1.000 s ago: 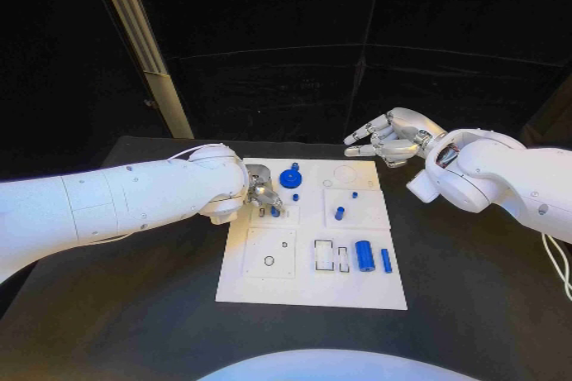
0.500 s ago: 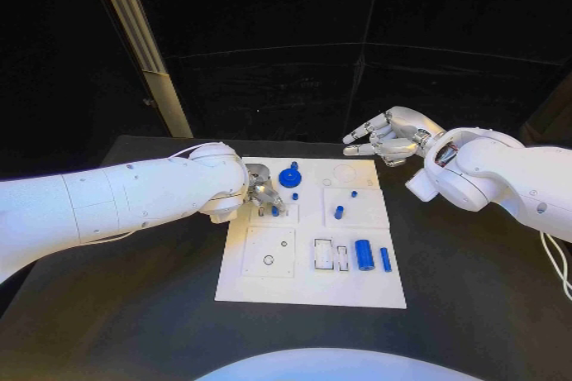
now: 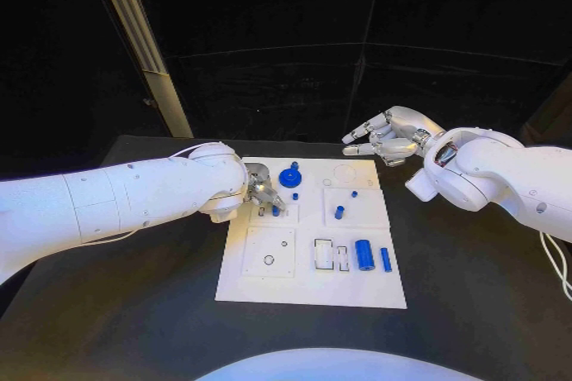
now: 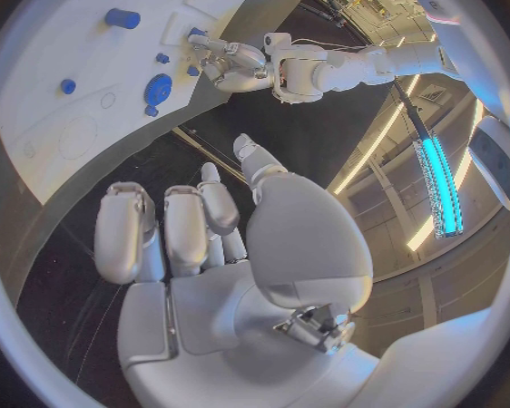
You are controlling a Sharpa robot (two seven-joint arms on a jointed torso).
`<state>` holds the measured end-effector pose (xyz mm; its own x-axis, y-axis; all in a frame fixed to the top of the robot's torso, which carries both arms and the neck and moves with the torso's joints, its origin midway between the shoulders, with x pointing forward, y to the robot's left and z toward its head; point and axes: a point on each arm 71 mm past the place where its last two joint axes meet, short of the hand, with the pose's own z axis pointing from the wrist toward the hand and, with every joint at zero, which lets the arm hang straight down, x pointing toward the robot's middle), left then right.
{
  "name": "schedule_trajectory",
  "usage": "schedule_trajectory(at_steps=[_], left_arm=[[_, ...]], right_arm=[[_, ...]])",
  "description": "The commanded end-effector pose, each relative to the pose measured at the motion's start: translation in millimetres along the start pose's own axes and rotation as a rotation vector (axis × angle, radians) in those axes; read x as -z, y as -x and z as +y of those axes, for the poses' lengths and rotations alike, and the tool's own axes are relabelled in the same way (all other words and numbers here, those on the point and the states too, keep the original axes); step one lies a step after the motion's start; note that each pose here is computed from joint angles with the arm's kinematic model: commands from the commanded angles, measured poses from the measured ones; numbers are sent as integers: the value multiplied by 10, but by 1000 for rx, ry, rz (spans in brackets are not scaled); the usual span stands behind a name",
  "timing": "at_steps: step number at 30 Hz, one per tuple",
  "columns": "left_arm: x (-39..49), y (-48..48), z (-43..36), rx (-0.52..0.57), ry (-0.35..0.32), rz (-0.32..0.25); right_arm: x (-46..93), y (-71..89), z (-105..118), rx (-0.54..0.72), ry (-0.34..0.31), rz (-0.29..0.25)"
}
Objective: Assemble the parts on the task board
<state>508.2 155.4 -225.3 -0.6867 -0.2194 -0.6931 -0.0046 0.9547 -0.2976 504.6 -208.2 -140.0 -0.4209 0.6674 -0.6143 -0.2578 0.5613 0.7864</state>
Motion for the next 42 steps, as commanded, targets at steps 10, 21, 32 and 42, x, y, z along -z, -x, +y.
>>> schedule_trajectory(at_steps=[10, 21, 32, 42], left_arm=[[25, 32, 53, 42, -9, -18], [213, 307, 96, 110, -67, -14], [198, 742, 197, 91, -28, 6], [-9, 906, 253, 39, 65, 0]], right_arm=[[-1, 12, 15, -4, 12, -4], [1, 29, 0, -3, 9, -9], [-16, 29, -6, -4, 7, -8], [-31, 16, 3, -4, 9, -6]])
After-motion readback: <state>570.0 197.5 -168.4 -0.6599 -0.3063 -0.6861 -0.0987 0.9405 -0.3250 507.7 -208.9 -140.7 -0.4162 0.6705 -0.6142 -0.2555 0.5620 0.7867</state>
